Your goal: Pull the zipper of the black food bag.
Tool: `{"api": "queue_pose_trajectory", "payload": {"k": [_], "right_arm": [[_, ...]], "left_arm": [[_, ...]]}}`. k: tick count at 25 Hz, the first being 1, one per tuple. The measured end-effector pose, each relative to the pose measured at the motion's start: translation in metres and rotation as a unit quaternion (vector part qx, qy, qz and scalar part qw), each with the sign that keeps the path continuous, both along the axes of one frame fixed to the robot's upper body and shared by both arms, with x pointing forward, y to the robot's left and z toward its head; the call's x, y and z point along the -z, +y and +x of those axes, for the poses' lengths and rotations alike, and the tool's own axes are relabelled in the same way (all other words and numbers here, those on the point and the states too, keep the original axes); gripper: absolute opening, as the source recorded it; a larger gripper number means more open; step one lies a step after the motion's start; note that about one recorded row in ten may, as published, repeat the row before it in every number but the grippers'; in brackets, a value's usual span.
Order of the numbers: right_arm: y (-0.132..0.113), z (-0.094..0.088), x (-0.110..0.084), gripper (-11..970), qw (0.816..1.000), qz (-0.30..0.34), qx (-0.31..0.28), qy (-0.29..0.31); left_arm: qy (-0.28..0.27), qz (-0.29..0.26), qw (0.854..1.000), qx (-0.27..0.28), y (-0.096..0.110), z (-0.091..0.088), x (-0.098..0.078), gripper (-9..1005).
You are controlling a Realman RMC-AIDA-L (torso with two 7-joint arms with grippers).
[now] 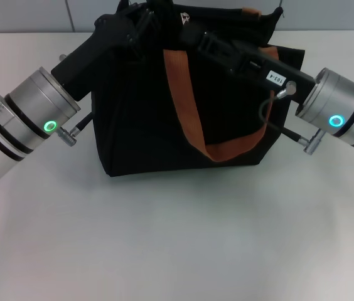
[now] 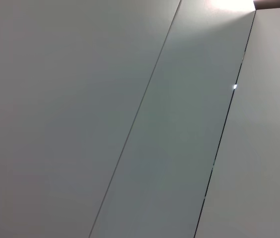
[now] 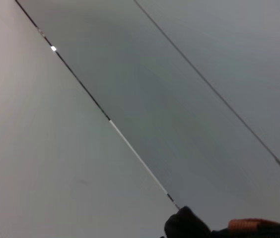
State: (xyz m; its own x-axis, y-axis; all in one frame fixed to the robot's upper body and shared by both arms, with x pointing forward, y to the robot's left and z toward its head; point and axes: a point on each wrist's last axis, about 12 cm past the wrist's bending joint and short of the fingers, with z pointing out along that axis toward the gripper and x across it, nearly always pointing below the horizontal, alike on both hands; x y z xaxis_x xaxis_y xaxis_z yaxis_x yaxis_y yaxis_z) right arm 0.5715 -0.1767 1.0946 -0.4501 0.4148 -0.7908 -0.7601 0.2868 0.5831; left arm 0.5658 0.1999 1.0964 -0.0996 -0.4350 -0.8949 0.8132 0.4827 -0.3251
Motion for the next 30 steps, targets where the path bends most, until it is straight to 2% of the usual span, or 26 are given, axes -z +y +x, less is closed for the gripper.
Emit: {"api": "queue_pose_trajectory", "payload": {"k": [30], "right_arm": [[0.0062, 0.0071, -0.0019, 316, 1.000, -0.012, 0.003, 0.001]], "left_arm": [[-0.005, 0.007, 1.000, -0.006, -0.0013, -0.0007, 0.0018, 27]]}}
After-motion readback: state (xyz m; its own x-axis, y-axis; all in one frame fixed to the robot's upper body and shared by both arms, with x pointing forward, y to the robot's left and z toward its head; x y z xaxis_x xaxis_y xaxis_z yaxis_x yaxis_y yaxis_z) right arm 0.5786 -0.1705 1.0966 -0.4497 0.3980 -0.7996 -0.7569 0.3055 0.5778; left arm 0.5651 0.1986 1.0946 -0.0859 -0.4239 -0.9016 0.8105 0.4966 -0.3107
